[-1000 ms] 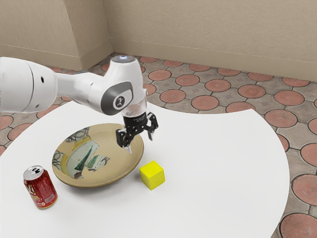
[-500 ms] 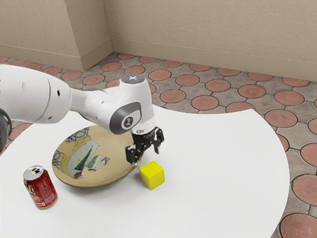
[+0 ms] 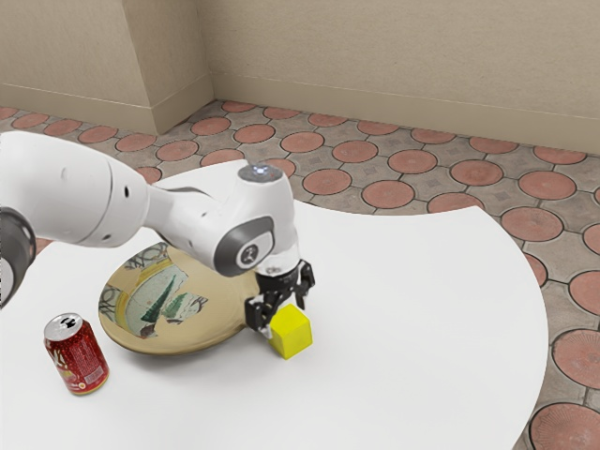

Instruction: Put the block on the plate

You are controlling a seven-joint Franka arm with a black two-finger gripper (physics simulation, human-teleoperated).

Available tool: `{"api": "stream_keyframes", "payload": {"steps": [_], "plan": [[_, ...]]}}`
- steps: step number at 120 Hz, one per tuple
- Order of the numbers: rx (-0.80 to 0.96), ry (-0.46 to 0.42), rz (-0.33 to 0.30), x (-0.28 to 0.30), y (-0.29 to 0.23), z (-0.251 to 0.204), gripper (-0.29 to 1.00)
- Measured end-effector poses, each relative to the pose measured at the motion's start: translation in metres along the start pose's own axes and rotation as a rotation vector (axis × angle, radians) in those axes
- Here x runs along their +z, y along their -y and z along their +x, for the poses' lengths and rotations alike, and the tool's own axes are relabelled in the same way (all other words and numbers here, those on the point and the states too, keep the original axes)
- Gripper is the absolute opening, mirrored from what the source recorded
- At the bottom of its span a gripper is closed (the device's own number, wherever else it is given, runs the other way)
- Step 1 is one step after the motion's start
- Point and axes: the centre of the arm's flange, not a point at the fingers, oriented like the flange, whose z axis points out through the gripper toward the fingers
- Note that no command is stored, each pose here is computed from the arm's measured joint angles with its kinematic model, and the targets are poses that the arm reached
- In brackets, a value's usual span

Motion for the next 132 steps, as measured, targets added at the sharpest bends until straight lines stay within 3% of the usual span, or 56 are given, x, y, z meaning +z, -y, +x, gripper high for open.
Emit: {"api": "stream_keyframes", "payload": {"steps": [36,64,132], "plan": [[-0.029,0.004,0.009,0.017,0.000,-0.001,0.66],[-0.041,0.007,0.007,0.020,-0.001,-0.001,0.52],[-0.037,0.012,-0.019,0.002,-0.002,-0.010,0.42]]}}
